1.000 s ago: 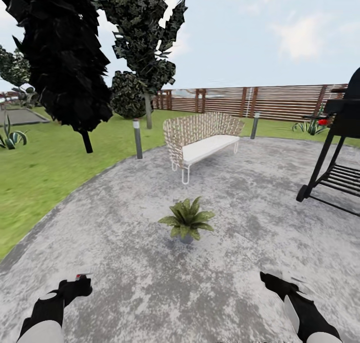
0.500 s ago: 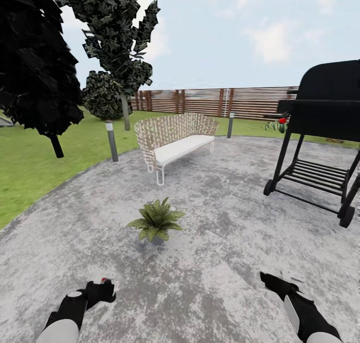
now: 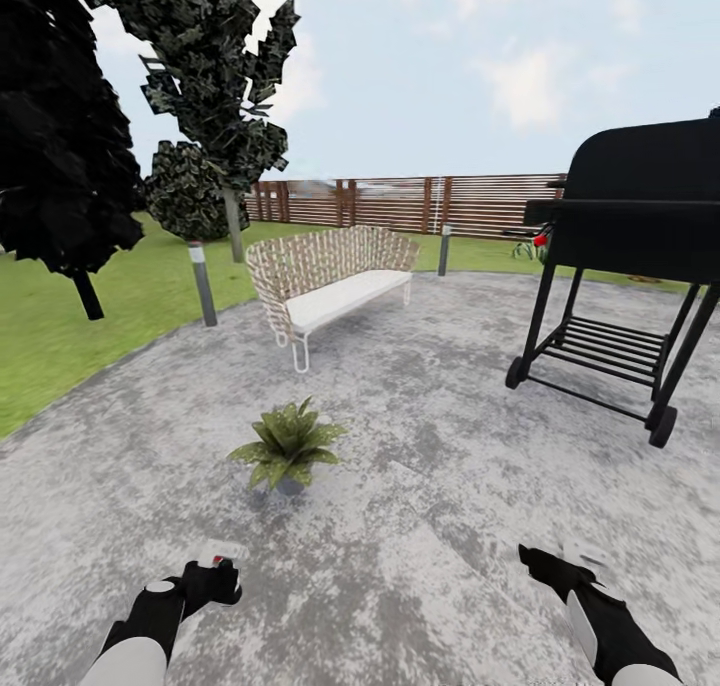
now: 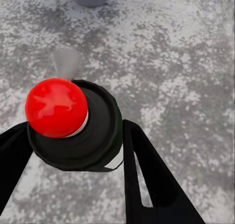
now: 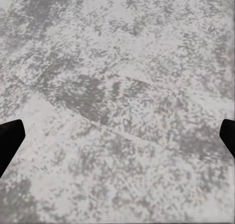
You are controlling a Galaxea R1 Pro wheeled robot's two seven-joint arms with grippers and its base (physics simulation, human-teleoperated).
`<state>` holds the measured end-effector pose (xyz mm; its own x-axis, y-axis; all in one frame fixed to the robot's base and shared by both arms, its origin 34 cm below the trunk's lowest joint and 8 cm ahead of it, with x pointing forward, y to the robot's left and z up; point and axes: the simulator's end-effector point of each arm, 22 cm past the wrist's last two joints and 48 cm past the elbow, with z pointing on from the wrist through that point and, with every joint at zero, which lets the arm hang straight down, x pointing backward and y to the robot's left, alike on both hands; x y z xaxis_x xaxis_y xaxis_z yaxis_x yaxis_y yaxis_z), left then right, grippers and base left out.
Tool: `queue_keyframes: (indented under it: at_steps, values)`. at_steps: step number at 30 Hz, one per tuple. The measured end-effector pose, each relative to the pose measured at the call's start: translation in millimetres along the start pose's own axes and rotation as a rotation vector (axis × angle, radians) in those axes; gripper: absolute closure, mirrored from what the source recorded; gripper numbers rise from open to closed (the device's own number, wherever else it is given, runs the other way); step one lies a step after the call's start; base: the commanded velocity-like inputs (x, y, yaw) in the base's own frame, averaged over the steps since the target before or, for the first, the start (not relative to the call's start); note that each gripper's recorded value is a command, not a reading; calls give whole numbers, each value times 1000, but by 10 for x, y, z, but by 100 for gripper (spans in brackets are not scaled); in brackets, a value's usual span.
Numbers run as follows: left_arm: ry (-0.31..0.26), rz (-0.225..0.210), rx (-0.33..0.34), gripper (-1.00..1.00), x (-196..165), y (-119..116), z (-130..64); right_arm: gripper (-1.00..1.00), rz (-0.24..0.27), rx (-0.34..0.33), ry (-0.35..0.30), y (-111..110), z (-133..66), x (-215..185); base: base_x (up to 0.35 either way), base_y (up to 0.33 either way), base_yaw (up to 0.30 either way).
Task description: Pick up the pesticide atomizer in the garden and spray insectifuge to fully cover both potted plants in the garden.
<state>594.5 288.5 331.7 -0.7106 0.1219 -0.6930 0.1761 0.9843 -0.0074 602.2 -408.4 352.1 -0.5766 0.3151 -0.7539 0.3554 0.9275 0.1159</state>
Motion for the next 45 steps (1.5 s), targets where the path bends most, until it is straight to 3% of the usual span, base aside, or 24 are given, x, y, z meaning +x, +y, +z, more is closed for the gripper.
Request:
queue_keyframes:
  at_steps: [17, 26, 45]
  values:
    - [-2, -1, -2, 100, -8, 9, -5, -100, 1, 4, -5, -35, -2, -24, 294, -148, -251]
    - [-2, -1, -4, 100, -7, 17, -6, -100, -1, 4, -7, -33, -1, -26, 260, -241, -26]
    - [-2, -1, -5, 100, -7, 25, -9, -100, -1, 3, -6, -22, -2, -23, 331, -52, 0]
